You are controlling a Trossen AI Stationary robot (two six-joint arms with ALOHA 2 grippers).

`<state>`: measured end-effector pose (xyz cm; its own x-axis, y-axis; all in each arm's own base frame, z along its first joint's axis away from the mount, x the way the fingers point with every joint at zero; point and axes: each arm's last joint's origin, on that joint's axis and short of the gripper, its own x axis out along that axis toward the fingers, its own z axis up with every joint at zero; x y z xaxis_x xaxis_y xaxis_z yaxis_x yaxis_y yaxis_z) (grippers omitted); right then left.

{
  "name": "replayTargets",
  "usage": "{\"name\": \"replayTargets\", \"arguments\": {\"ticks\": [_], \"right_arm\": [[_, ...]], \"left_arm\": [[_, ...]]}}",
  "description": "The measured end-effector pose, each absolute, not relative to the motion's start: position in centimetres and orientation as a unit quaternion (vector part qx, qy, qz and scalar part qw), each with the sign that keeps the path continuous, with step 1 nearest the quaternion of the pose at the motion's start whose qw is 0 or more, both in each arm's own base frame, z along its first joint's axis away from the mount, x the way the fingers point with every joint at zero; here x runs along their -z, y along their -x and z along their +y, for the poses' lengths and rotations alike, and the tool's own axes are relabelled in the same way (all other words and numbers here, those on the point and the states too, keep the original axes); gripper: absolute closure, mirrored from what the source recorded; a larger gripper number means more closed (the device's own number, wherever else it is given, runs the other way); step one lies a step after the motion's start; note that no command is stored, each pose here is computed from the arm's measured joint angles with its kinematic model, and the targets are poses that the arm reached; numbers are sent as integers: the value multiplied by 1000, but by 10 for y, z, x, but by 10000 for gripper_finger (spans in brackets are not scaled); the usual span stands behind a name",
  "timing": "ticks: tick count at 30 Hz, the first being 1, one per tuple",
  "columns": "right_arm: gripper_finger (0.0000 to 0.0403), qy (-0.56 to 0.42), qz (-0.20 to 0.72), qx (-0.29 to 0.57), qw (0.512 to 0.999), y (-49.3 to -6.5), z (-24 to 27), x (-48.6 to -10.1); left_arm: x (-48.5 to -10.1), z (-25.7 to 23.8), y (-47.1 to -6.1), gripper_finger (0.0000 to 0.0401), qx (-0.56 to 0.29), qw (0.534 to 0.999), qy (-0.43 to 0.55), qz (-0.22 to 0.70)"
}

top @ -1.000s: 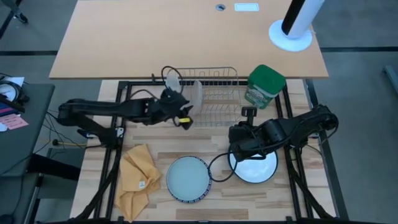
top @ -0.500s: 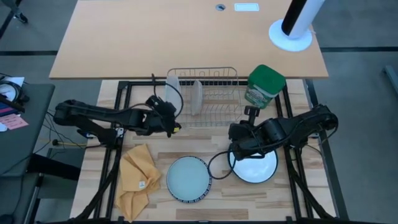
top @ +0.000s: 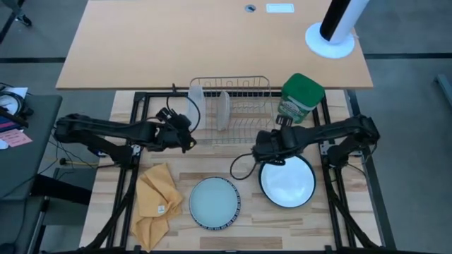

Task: Sort dishes
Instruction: Adjust the dish rack

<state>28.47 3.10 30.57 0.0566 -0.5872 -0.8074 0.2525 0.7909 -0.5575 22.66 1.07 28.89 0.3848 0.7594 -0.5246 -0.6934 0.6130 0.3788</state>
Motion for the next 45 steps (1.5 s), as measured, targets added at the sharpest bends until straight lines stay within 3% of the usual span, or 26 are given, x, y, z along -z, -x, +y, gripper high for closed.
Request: {"name": "replayTargets", "arguments": {"ticks": [15, 24, 35, 45], "right_arm": [[403, -15, 575, 435, 693, -289, -27, -289], [403, -33, 602, 474, 642, -276, -61, -257], [403, -35, 560, 441, 700, -292, -72, -244], [403, -32, 541, 433, 720, -298, -87, -246]], "left_arm": [[-284, 8, -222, 287, -423, 826, -83, 363], [-260, 10, -216, 287, -415, 806, -125, 402], [-258, 8, -216, 287, -400, 813, -108, 409], [-255, 7, -215, 287, -385, 820, -67, 418]]}}
